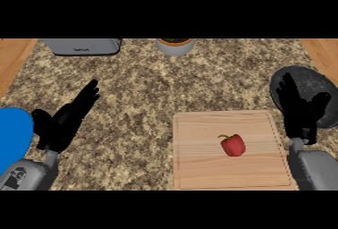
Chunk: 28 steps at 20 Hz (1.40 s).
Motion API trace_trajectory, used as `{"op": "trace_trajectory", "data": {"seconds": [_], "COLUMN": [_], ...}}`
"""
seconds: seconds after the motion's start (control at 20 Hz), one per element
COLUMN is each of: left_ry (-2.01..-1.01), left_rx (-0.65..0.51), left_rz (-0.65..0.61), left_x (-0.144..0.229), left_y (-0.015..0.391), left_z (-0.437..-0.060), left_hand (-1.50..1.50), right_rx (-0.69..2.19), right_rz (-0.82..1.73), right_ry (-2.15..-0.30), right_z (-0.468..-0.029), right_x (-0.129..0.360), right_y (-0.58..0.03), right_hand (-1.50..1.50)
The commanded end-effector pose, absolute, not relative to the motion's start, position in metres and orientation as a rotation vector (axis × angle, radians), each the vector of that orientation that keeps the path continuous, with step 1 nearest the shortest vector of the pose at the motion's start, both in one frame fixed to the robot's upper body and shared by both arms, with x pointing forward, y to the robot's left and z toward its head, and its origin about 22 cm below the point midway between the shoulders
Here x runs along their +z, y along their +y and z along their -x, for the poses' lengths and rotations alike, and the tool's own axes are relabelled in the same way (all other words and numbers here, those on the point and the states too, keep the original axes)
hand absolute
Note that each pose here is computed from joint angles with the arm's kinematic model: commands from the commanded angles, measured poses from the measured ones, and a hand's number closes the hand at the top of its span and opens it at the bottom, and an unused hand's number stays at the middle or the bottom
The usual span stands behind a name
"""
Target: Pick the bell pepper from the cutting board and place it in the pan
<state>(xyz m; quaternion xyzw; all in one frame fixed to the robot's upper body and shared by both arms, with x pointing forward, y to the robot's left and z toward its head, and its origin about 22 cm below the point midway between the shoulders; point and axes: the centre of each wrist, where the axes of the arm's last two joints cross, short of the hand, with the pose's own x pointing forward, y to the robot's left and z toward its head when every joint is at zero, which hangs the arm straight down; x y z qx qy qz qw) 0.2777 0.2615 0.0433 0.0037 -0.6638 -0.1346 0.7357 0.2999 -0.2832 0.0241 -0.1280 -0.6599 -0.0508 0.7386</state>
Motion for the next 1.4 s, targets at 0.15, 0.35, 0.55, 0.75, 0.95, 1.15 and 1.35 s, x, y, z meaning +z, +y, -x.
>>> {"op": "trace_trajectory", "data": {"seconds": [0.15,0.35,0.55,0.75,0.95,1.15,1.35], "left_ry": [-1.426,-1.356,-1.342,-1.372,-1.345,-1.330,-1.348], "left_rx": [-0.250,-0.204,-0.116,-0.106,-0.077,-0.065,-0.046], "left_rz": [0.131,0.209,0.247,0.220,0.216,0.214,0.196], "left_x": [0.034,0.021,0.013,0.013,0.014,0.007,0.008], "left_y": [0.231,0.220,0.216,0.215,0.228,0.220,0.225], "left_z": [-0.274,-0.267,-0.263,-0.264,-0.256,-0.256,-0.258], "left_hand": [0.00,0.00,0.00,0.00,0.00,0.00,0.00], "right_rx": [0.742,1.316,1.493,1.809,2.151,2.409,2.484], "right_rz": [0.085,0.433,0.198,0.216,0.585,0.916,1.129], "right_ry": [-1.774,-2.023,-2.248,-2.159,-1.775,-1.480,-1.204], "right_z": [-0.310,-0.318,-0.297,-0.294,-0.278,-0.264,-0.234], "right_x": [0.074,0.136,0.100,0.074,0.074,0.069,0.056], "right_y": [-0.204,-0.205,-0.177,-0.179,-0.181,-0.171,-0.147], "right_hand": [1.50,1.50,-1.50,-1.50,-1.50,-1.50,-1.50]}}
